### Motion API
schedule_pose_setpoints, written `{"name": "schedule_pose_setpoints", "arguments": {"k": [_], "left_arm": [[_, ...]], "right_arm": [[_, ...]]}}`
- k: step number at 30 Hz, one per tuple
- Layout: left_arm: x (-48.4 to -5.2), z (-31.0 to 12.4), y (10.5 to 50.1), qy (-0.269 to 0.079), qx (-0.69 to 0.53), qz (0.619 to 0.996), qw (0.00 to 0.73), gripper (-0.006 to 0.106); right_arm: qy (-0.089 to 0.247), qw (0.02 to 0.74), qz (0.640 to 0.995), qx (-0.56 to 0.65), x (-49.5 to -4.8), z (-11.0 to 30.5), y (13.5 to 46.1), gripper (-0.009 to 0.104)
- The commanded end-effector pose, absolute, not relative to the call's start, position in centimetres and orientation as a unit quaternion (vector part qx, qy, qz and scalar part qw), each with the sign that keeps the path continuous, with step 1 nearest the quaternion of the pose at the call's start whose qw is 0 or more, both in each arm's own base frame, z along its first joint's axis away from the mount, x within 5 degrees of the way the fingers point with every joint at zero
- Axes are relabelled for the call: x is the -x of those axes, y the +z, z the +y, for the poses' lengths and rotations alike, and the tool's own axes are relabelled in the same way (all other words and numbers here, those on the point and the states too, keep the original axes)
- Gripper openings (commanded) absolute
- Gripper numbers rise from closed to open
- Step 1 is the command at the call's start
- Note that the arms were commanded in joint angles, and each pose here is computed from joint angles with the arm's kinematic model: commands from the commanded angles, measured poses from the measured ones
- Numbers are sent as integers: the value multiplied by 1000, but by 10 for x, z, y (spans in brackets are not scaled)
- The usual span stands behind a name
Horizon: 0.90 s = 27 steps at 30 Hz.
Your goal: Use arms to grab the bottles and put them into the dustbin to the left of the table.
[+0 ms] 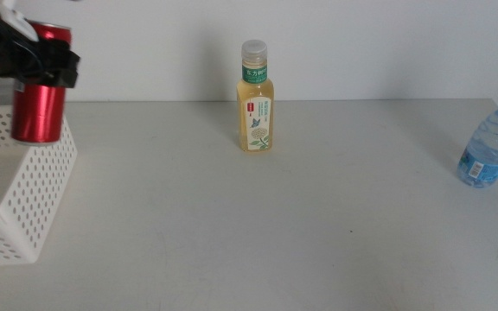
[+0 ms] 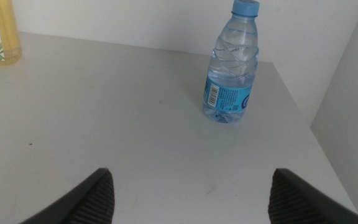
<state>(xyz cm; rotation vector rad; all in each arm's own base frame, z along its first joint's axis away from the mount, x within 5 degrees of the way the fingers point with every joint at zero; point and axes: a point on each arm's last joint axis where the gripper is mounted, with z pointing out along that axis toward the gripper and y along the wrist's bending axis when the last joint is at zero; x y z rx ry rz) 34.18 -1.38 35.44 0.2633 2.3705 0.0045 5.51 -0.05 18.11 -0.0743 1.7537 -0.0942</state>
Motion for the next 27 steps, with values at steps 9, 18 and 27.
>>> {"name": "schedule_pose_setpoints", "arguments": {"k": [9,18,27], "left_arm": [[-304,85,447,57,-35,936,346,-2],[-341,126,379,25,-1,973,230,-2],[-380,133,313,-34,11,984,174,-2]], "right_arm": [[-57,677,733,35,-54,-2,192,63],[-57,677,733,35,-54,-2,192,63],[-57,677,733,35,-54,-2,192,63]]}}
